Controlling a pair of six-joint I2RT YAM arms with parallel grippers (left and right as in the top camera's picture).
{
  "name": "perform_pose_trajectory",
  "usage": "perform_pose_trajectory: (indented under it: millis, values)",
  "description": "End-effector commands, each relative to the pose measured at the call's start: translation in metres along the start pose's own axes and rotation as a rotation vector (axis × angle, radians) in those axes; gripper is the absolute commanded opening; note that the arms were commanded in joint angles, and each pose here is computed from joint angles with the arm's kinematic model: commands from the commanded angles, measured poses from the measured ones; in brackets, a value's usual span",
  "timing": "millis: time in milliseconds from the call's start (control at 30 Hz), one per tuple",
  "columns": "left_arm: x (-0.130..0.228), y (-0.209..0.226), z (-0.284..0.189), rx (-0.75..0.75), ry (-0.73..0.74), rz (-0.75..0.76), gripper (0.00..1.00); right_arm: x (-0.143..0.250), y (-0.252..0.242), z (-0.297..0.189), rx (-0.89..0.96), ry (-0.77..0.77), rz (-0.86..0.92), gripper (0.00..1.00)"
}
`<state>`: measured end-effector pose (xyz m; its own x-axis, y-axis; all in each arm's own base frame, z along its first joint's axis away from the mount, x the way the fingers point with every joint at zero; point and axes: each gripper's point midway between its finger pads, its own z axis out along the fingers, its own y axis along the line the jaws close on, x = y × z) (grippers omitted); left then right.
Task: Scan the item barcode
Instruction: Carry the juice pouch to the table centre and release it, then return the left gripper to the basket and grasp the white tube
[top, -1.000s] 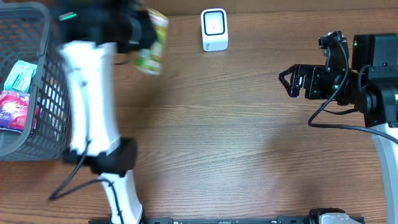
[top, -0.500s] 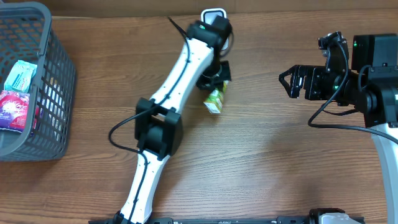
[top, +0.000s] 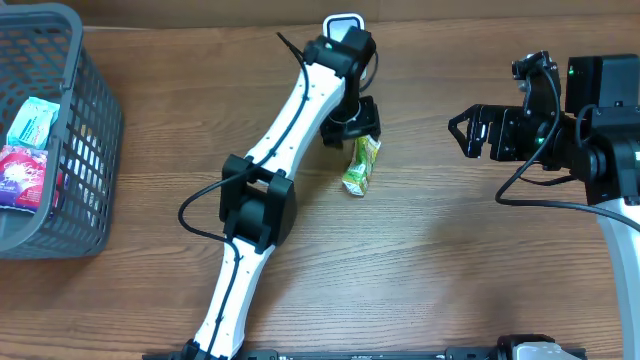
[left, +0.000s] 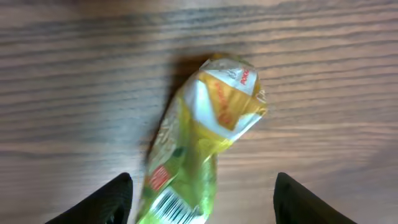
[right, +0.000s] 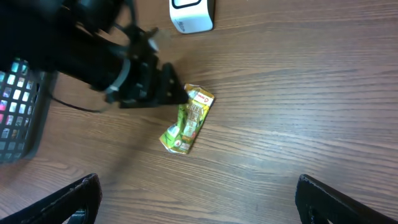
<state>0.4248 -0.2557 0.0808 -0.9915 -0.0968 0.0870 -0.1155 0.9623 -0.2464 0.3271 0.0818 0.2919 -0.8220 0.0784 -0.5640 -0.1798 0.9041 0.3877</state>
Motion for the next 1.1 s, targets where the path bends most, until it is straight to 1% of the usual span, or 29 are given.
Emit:
perform_pose_trajectory:
  millis: [0,67,100,167,233,300,400,533,667,700,733,800,900,933,1067]
  values:
    - [-0.034,0.015,-0.104,0.051,-0.243,0.034,0.66,-0.007,0.006,-0.007,-0.011,-0.026,-0.016,1.0]
    - [-0.039,0.034,-0.155,0.029,-0.363,0.009,0.68,-0.007,0.006,-0.007,-0.011,-0.026,-0.016,1.0]
    - [-0.038,0.051,-0.193,0.014,-0.448,-0.011,0.71,-0.007,0.006,-0.007,-0.011,-0.026,-0.016,1.0]
    - [-0.034,0.076,-0.242,-0.001,-0.563,-0.028,0.76,-0.007,0.006,-0.007,-0.012,-0.026,-0.016,1.0]
    - [-0.028,0.1,-0.29,-0.001,-0.678,-0.021,0.77,-0.007,0.006,-0.007,-0.012,-0.026,-0.016,1.0]
    - [-0.017,0.136,-0.334,-0.014,-0.782,-0.097,0.77,-0.006,0.006,-0.007,-0.011,-0.026,-0.016,1.0]
    - [0.004,0.195,-0.387,-0.036,-0.905,-0.218,0.77,-0.005,0.006,-0.007,-0.011,-0.022,-0.014,1.0]
    - [0.033,0.273,-0.428,-0.066,-1.0,-0.406,0.77,-0.005,0.006,-0.007,-0.011,-0.02,-0.013,1.0]
    - [0.054,0.36,-0.432,-0.17,-0.988,-0.621,0.81,-0.005,0.006,-0.007,-0.011,-0.019,-0.012,1.0]
    - [0.06,0.384,-0.426,-0.196,-0.959,-0.686,0.84,-0.005,0.006,-0.007,-0.011,-0.019,-0.012,1.0]
    - [0.063,0.4,-0.42,-0.21,-0.933,-0.726,0.85,-0.005,0.006,-0.007,-0.011,-0.019,-0.012,1.0]
    - [0.065,0.435,-0.399,-0.224,-0.855,-0.812,0.86,-0.005,0.006,-0.007,-0.011,-0.019,-0.013,1.0]
    - [0.061,0.467,-0.37,-0.227,-0.764,-0.871,0.85,-0.005,0.006,-0.007,-0.011,-0.019,-0.013,1.0]
    - [0.057,0.474,-0.362,-0.23,-0.74,-0.869,0.85,-0.005,0.006,-0.007,-0.011,-0.019,-0.013,1.0]
    - [0.033,0.499,-0.315,-0.225,-0.615,-0.788,0.84,-0.005,0.006,-0.007,-0.011,-0.02,-0.013,1.0]
